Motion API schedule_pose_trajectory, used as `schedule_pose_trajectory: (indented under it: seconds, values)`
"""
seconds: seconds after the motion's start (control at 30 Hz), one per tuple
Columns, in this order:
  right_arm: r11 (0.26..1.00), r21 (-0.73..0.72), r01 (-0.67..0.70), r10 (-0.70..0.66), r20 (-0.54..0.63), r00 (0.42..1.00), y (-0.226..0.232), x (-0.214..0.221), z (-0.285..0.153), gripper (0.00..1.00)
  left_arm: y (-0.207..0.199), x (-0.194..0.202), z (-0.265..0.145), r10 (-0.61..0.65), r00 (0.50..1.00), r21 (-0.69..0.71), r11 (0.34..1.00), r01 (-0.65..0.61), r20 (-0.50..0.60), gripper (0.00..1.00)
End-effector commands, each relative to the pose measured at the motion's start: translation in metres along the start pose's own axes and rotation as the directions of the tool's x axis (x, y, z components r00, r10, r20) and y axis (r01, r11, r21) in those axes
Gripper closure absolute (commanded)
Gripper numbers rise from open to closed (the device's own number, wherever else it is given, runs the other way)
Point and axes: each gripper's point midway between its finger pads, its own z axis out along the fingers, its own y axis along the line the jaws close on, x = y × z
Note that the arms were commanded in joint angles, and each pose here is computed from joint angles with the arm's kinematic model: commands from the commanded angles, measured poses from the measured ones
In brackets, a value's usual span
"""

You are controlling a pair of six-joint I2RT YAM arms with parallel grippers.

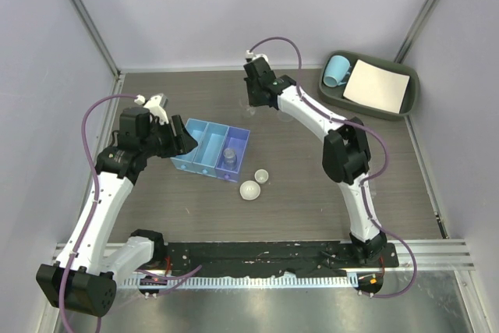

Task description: Organize the chemistry lab equipment

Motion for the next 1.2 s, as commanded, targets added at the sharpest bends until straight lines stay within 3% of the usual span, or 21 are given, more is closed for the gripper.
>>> schedule_pose_trajectory:
  seconds: [0.0, 0.27, 0.5, 1.17]
  values:
    - [0.994, -0.079, 0.077, -0.058, 0.213, 0.975, 0.037, -0.064, -0.086, 0.99, -0.006, -0.008, -0.003, 0.018, 0.999, 0.025, 1.0, -0.019, 0.036, 0.4]
    - [0.975, -0.117, 0.187, -0.16, 0.209, 0.965, 0.06, -0.051, -0.139, 0.99, -0.006, -0.007, -0.001, 0.021, 0.999, 0.026, 0.999, -0.022, 0.03, 0.4]
    - [0.959, -0.136, 0.25, -0.228, 0.161, 0.96, 0.067, -0.022, -0.151, 0.99, -0.006, -0.008, -0.002, 0.02, 0.999, 0.023, 1.0, -0.021, 0.034, 0.4]
    - [0.941, -0.17, 0.294, -0.287, 0.062, 0.956, 0.089, 0.046, -0.12, 0.99, -0.005, -0.006, -0.001, 0.023, 0.999, 0.022, 0.999, -0.023, 0.029, 0.4]
